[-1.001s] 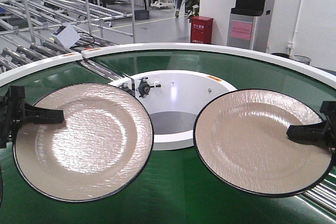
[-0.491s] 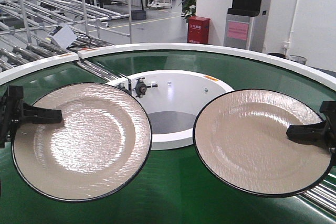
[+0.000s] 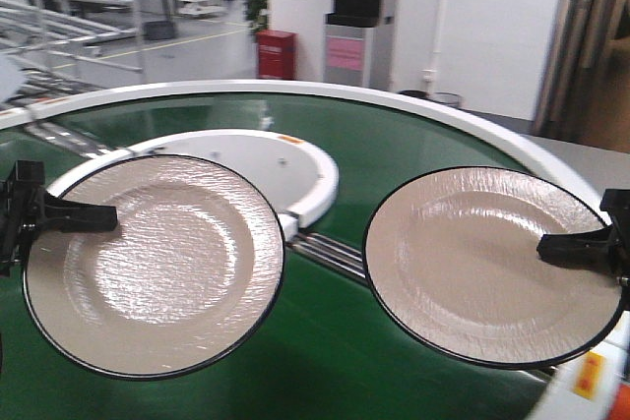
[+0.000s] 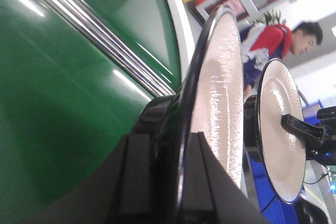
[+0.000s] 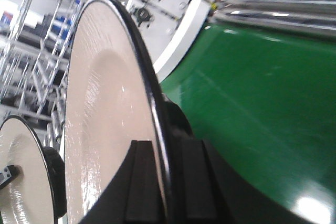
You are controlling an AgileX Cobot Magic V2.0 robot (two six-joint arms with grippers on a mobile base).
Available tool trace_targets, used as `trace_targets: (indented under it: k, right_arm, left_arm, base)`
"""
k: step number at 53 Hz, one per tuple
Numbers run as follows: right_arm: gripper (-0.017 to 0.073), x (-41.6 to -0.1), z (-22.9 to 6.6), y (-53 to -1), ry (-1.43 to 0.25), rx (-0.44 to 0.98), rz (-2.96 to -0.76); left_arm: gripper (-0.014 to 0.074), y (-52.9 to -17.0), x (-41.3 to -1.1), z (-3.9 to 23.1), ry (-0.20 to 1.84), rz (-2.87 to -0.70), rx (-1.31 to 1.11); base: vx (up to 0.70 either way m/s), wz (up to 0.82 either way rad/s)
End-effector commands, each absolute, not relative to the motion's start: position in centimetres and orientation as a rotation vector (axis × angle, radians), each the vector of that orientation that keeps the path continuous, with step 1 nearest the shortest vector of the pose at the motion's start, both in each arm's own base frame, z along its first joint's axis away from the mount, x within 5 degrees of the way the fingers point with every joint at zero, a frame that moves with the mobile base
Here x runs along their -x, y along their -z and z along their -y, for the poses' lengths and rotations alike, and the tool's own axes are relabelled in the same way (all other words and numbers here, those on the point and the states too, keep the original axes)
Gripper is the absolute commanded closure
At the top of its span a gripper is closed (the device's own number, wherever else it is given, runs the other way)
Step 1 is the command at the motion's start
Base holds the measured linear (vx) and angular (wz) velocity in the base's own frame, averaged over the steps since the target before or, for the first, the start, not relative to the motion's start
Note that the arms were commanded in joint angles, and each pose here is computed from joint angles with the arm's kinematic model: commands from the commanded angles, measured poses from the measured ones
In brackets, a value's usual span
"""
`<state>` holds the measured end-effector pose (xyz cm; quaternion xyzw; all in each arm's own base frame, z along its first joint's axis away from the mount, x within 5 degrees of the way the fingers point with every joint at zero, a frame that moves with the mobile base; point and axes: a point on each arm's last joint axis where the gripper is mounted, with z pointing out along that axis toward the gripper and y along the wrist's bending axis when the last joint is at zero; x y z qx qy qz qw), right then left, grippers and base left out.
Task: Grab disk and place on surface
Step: 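Hold both plates while the base drives to the steel table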
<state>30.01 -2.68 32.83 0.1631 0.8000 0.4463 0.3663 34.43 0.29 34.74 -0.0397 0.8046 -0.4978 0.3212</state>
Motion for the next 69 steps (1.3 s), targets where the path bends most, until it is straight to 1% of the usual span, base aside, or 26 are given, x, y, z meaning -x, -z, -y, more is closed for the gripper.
trace_targets:
  k: [1, 51, 56, 69]
  right_arm:
    - [0.0568, -29.4, 2.3, -36.0, -1.243, -0.407, -1.908]
    - [0.0568, -29.4, 2.3, -35.9, -1.241, -0.406, -1.911]
    - [0.0568, -28.7, 1.9, -36.6, -1.229, -0.362, -1.918]
    - [0.0568, -28.3, 1.7, -36.9, -1.237, -0.339, -1.919]
  left_arm:
    - [0.0598, -38.6, -33.4, 0.5, 1.421, -1.947, 0.083]
    - [0.0598, -38.6, -33.4, 0.5, 1.422, -1.945, 0.085]
    - [0.0598, -38.5, -33.3, 0.4, 1.404, -1.962, 0.076]
    - [0.0598, -38.4, -33.3, 0.5, 1.406, -1.964, 0.074]
  base:
    - [-0.13, -0.6]
    - [-0.17, -0.64]
    - [-0.11, -0.44]
    - [-0.06, -0.32]
